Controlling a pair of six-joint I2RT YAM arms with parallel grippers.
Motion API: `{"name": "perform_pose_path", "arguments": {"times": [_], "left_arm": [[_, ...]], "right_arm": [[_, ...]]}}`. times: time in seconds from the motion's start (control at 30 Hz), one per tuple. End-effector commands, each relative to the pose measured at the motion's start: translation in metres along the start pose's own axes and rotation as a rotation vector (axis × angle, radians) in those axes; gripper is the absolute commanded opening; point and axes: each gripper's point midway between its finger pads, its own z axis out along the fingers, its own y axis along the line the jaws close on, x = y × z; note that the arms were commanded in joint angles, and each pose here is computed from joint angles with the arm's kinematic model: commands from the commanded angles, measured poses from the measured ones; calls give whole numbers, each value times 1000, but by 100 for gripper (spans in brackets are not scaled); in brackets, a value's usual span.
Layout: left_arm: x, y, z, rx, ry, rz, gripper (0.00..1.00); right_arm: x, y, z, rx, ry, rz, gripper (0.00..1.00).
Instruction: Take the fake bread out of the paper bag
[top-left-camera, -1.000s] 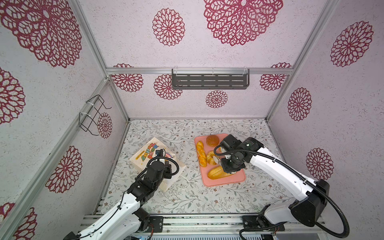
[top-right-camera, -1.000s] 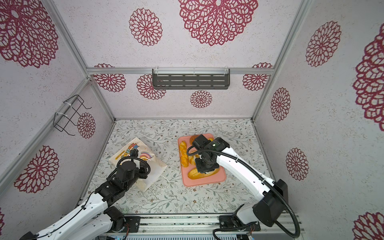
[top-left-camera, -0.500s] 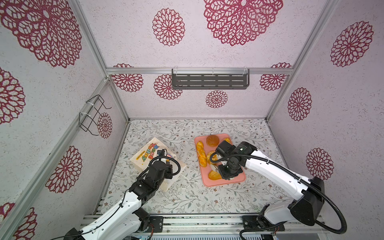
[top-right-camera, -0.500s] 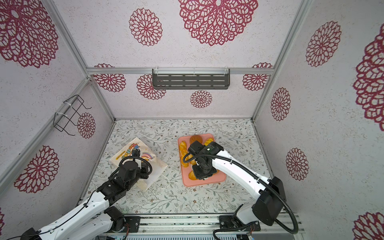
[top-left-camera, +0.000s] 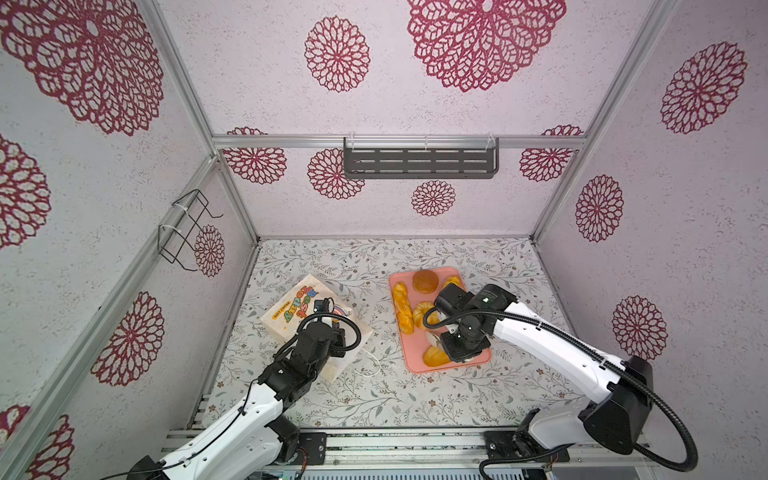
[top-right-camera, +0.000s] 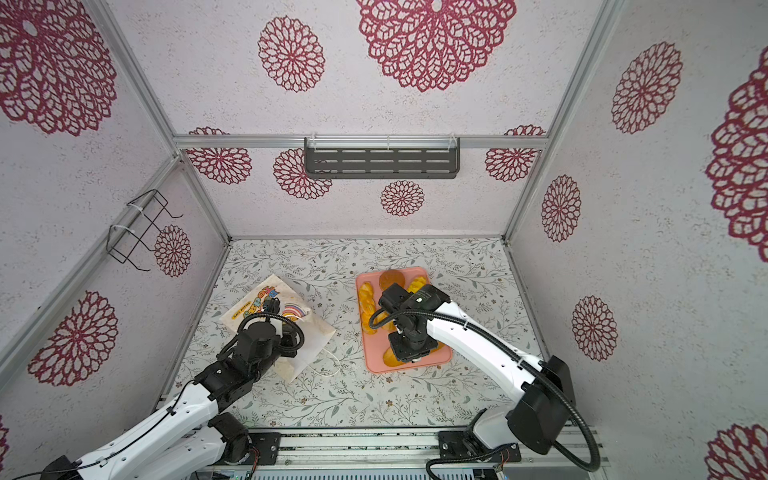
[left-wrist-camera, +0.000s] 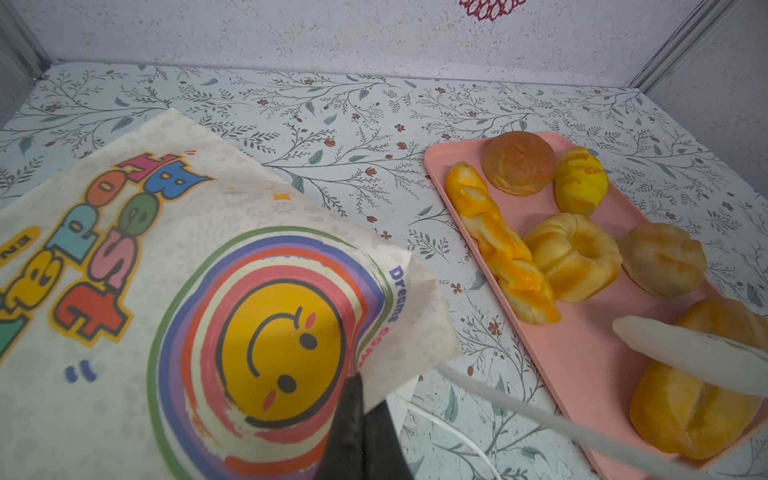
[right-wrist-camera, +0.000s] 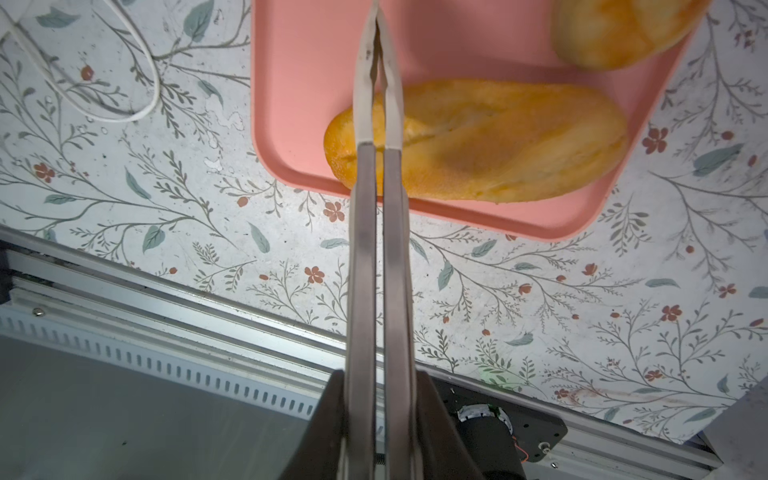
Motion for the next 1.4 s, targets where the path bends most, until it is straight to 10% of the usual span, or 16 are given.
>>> {"name": "perform_pose_path", "arguments": {"times": [0.0,1.37], "left_arm": [[-3,-8,1,27,-7,-7,0],[-5,-11,-3,33,10,61,0]], "right_arm": [[3,-7,-24,-10,-79,56,0],[-91,-33,17,26,-177,126,0]]}}
